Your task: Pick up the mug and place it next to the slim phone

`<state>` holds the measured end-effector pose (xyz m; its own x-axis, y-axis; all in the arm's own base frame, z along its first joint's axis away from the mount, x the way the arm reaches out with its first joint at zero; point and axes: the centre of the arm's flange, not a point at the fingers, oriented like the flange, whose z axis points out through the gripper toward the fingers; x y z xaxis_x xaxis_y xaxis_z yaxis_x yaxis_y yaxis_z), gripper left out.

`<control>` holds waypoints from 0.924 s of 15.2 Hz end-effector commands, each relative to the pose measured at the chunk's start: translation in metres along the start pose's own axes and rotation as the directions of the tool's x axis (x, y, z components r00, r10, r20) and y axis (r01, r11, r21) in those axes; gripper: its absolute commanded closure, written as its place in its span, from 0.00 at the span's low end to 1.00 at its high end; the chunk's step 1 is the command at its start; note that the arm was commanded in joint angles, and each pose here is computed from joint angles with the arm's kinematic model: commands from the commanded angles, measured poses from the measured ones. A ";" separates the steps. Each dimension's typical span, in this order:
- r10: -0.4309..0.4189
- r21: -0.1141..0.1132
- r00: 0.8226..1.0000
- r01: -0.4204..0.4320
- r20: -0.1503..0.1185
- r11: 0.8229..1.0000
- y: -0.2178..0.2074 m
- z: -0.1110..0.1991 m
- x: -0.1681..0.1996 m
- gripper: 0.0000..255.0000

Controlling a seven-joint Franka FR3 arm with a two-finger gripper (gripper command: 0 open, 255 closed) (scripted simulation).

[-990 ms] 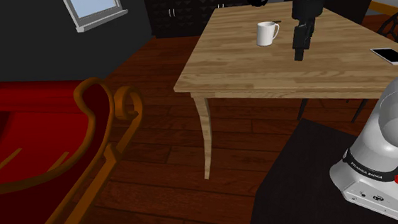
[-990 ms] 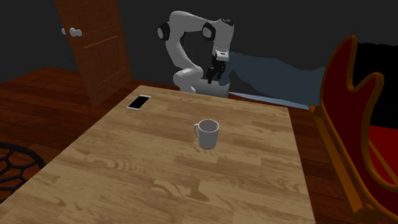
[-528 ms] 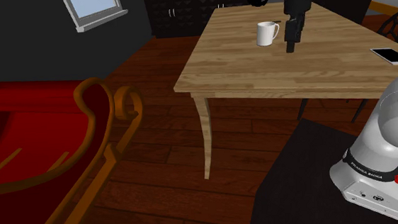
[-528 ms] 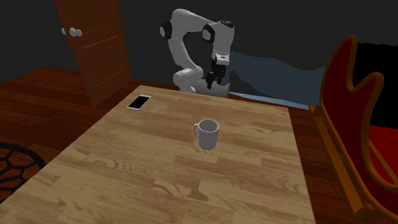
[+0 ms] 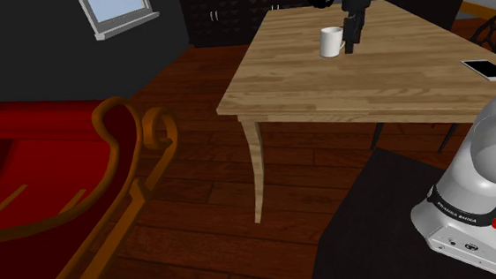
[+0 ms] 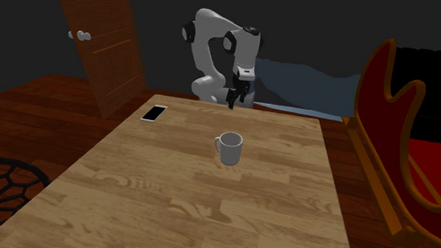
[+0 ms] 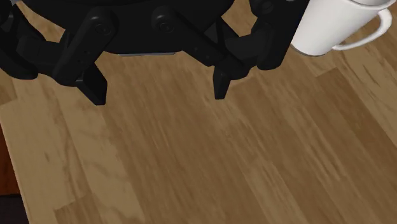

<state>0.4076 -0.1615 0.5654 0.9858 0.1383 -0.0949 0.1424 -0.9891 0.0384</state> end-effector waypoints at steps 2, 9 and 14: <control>-0.011 -0.005 1.000 0.011 -0.008 1.000 0.033 0.000 0.022 0.00; -0.035 -0.014 0.999 0.035 -0.027 0.999 0.107 -0.005 0.072 0.00; -0.052 -0.021 0.998 0.052 -0.040 0.998 0.159 -0.009 0.109 0.00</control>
<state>0.5295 -0.2922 0.5707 0.9807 0.1862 -0.0601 0.1894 -0.9805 0.0527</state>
